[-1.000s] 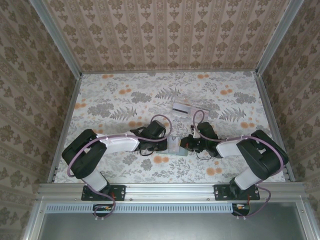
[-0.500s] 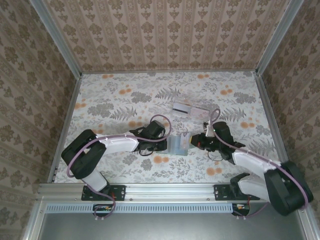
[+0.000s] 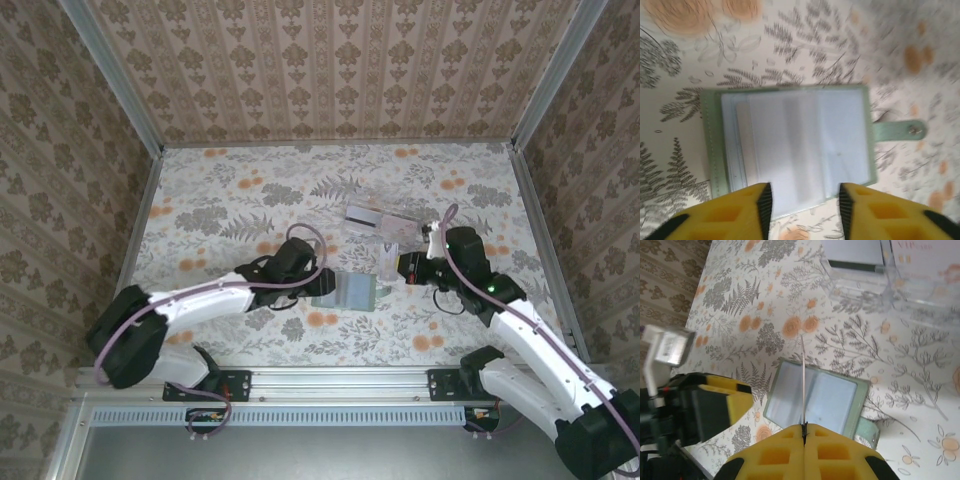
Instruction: Take the credit cards out of the card holder
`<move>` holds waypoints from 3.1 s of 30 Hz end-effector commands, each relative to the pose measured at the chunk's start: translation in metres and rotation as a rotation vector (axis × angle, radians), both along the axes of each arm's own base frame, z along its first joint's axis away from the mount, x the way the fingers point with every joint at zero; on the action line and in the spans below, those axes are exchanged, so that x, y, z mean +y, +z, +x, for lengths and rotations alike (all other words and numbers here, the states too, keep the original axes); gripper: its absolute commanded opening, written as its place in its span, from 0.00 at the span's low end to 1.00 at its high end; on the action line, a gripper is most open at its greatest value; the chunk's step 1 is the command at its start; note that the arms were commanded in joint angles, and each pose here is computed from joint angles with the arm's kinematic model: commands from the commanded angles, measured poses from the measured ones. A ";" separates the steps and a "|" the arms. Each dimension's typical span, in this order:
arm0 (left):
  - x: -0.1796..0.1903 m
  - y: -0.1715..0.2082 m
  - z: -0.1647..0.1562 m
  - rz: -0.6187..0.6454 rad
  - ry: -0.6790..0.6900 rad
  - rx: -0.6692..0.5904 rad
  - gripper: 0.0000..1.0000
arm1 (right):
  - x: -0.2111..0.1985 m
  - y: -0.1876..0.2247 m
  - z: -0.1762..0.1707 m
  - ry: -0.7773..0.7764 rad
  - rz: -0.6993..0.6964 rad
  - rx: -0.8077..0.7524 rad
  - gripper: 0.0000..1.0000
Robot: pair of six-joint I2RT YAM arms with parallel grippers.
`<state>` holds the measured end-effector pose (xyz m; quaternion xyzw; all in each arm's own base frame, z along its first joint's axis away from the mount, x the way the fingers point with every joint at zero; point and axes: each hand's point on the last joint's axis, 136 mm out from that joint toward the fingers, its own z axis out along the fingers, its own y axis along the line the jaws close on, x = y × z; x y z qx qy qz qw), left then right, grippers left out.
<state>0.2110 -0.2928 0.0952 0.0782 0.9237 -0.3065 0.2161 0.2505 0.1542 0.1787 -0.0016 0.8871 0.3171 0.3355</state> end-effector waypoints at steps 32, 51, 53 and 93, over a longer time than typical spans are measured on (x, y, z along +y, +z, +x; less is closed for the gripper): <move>0.150 0.039 -0.044 -0.146 0.327 -0.262 1.00 | 0.052 -0.016 0.139 0.756 -1.154 -0.341 0.00; 0.151 0.030 -0.045 -0.137 0.332 -0.244 1.00 | 0.053 -0.045 0.172 0.767 -1.217 -0.316 0.00; 0.151 0.029 -0.045 -0.135 0.334 -0.243 1.00 | 0.054 -0.046 0.175 0.763 -1.223 -0.317 0.00; 0.150 0.028 -0.042 -0.143 0.336 -0.240 1.00 | 0.042 -0.075 0.199 0.684 -1.294 -0.253 0.19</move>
